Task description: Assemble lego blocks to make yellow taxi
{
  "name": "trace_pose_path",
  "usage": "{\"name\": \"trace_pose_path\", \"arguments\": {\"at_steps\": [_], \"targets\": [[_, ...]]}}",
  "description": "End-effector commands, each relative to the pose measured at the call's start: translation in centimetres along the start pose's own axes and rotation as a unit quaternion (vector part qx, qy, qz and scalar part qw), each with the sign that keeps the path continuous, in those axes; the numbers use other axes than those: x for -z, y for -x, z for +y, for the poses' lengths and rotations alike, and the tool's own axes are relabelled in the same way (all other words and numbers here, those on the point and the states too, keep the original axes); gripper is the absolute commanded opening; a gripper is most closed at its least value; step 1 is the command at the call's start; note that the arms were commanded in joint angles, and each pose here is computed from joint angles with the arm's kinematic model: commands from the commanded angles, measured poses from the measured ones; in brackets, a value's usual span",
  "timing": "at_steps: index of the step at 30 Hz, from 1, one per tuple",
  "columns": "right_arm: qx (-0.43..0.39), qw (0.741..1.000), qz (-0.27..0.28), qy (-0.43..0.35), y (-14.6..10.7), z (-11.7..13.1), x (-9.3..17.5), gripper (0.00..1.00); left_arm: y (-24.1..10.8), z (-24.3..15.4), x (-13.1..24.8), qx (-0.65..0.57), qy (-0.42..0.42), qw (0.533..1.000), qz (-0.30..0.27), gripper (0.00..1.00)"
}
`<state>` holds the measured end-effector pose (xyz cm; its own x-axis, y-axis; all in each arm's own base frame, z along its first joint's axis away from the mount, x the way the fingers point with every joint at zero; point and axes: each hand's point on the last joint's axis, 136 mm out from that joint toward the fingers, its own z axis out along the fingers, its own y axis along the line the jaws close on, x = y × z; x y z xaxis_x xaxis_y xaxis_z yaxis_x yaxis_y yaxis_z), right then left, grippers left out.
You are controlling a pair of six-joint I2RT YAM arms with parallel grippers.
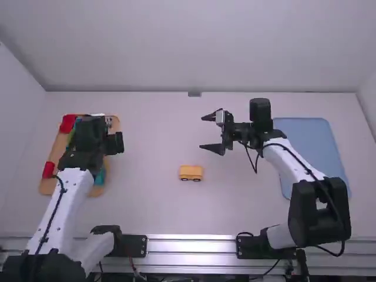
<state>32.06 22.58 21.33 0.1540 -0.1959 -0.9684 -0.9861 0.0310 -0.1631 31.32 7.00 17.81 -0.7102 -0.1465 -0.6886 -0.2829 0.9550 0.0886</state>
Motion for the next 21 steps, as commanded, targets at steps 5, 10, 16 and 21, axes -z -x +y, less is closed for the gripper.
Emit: {"name": "trace_pose_path", "arguments": {"at_steps": [5, 10, 16, 21], "targets": [[0.002, 1.0, -0.017, 0.001, 1.2, -0.8, 0.0, 0.99, 2.9, 3.1, 1.5, 0.078, 0.003, 0.997, 0.004, 0.99], [-0.034, 0.998, 0.005, -0.043, 0.8, -2.7, 0.0, 0.99, 3.9, 5.3, 0.9, 0.099, 0.025, 0.994, 0.03, 0.99], [-0.04, 0.998, 0.006, -0.053, 0.9, -3.1, 0.1, 0.99, 3.9, 5.6, -1.6, 0.111, -0.011, 0.99, 0.091, 0.99], [-0.036, 0.998, 0.01, -0.058, 0.8, -3.3, 0.1, 0.99, 2.0, 8.5, -3.8, 0.163, 0.059, 0.971, 0.164, 0.99]]}}
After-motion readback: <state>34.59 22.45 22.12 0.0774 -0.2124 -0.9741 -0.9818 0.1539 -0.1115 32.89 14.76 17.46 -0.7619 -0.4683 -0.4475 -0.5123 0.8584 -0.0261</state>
